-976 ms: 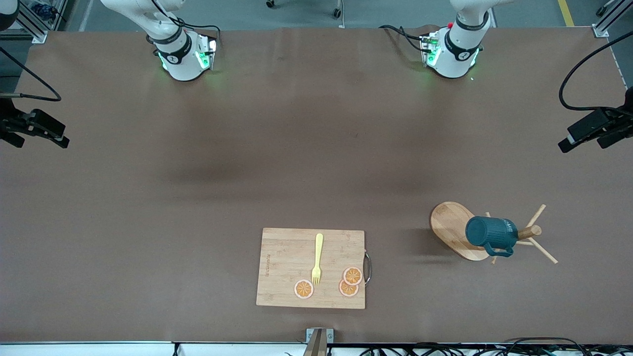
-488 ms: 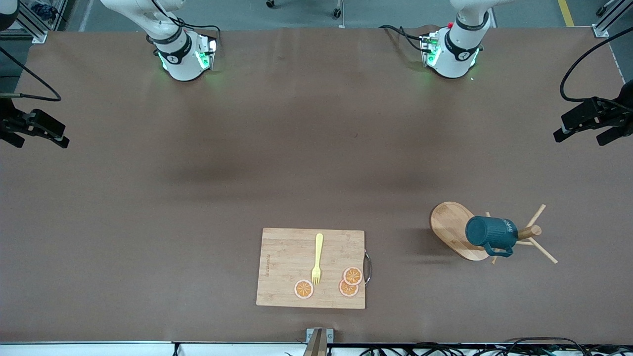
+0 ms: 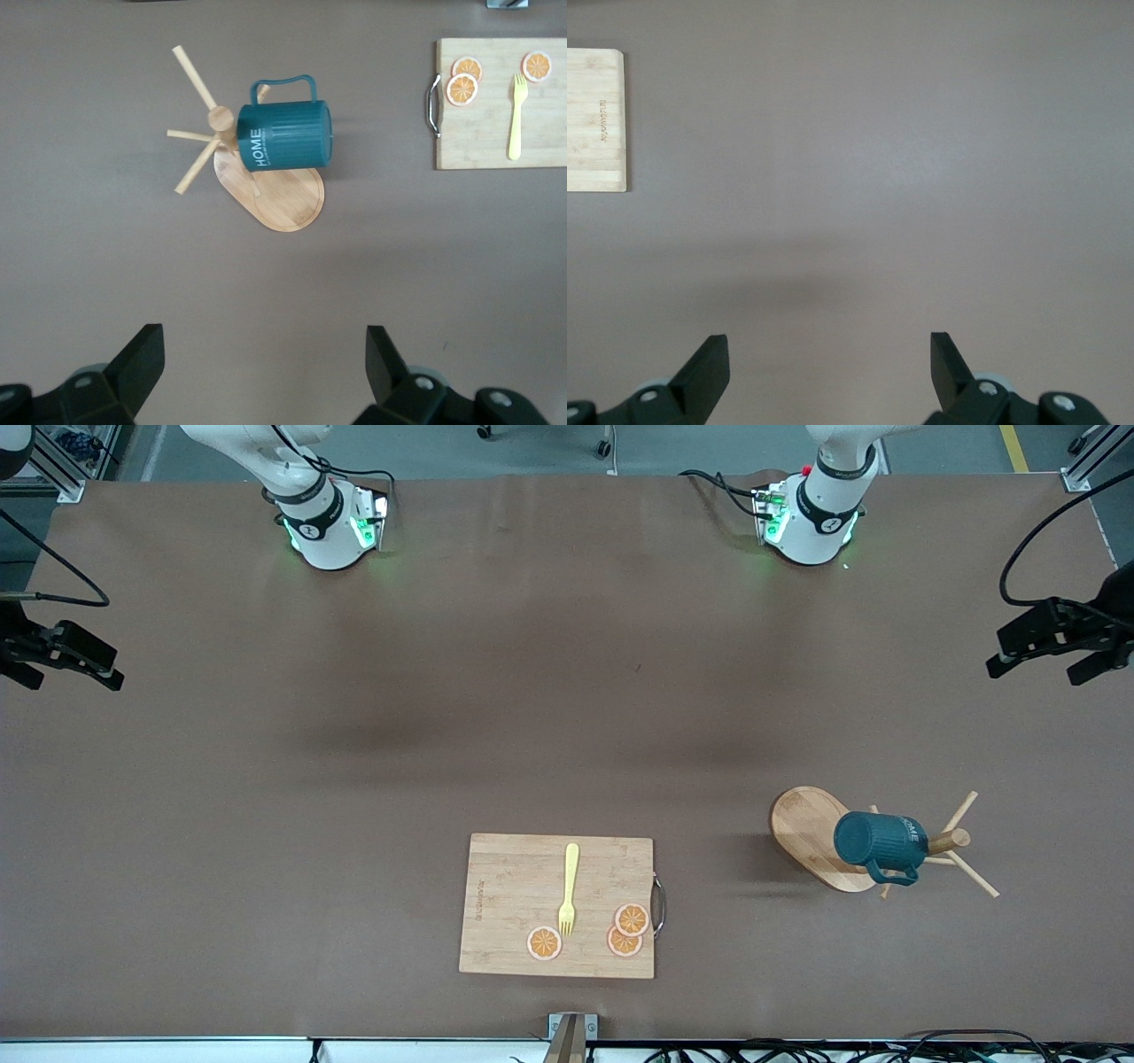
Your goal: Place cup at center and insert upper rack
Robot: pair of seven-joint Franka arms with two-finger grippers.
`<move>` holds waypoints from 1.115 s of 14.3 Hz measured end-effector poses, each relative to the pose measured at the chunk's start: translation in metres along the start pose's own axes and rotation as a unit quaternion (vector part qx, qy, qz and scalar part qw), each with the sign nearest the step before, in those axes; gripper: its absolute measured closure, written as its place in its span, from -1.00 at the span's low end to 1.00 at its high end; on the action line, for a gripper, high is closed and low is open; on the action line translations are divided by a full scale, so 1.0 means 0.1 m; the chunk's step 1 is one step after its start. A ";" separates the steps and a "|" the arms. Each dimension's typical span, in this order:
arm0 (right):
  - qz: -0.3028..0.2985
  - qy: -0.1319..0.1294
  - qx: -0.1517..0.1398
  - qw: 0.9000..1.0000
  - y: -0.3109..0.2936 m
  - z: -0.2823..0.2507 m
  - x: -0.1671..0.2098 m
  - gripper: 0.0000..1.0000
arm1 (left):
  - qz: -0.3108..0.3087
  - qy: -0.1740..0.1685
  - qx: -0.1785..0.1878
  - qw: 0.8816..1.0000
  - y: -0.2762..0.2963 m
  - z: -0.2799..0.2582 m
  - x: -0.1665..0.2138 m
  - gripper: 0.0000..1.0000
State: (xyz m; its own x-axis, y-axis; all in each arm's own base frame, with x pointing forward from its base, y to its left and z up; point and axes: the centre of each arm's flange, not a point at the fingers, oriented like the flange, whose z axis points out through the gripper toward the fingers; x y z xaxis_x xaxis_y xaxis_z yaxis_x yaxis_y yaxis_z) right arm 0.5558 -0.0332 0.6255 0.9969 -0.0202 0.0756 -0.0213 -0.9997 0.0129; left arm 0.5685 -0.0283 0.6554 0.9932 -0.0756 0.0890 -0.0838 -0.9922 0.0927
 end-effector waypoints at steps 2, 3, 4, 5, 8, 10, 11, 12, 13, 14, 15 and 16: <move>0.000 0.000 0.000 1.000 0.00 0.00 0.00 -1.00 | 0.013 -0.001 0.003 1.000 0.16 0.02 0.00 -1.00; 0.000 0.000 0.000 1.000 0.00 0.00 0.00 -1.00 | 0.017 0.000 0.003 1.000 0.21 0.02 0.01 -1.00; 0.000 0.000 0.000 1.000 0.00 0.00 0.00 -1.00 | 0.019 0.000 0.003 1.000 0.23 0.01 0.01 -1.00; 0.000 0.001 0.000 1.000 0.00 0.00 0.00 -1.00 | 0.019 0.002 0.003 1.000 0.23 0.00 0.01 -1.00; 0.000 0.001 0.000 1.000 0.00 0.00 0.00 -1.00 | 0.012 0.004 0.005 1.000 0.15 -0.02 0.01 -1.00; 0.001 0.001 0.000 1.000 0.01 0.00 0.00 -1.00 | 0.003 0.004 0.006 1.000 0.05 -0.03 0.01 -1.00; 0.001 0.001 0.000 1.000 0.01 0.00 0.00 -1.00 | 0.000 0.005 0.007 1.000 0.02 -0.03 0.01 -1.00; 0.001 0.001 0.000 1.000 0.01 0.00 0.00 -1.00 | -0.002 0.005 0.007 1.000 0.00 -0.04 0.01 -1.00; 0.001 0.001 0.000 1.000 0.01 0.00 0.00 -1.00 | -0.003 0.005 0.007 1.000 -0.01 -0.04 0.01 -1.00; 0.001 0.001 0.000 1.000 0.01 0.00 0.00 -1.00 | -0.003 0.005 0.007 1.000 -0.01 -0.03 0.01 -1.00; 0.001 0.001 0.000 1.000 0.01 0.00 0.00 -1.00 | -0.003 0.004 0.007 1.000 -0.01 -0.03 0.01 -1.00; 0.001 0.001 0.000 1.000 0.01 0.00 0.00 -1.00 | -0.003 0.004 0.007 1.000 -0.01 -0.03 0.01 -1.00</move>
State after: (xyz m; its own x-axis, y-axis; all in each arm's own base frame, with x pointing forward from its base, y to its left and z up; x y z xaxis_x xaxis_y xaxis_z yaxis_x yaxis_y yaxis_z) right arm 0.5560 -0.0339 0.6258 0.9967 -0.0213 0.0779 -0.0224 -0.9997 0.0130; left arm 0.5693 -0.0270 0.6580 0.9930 -0.0693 0.0960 -0.0770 -0.9939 0.0794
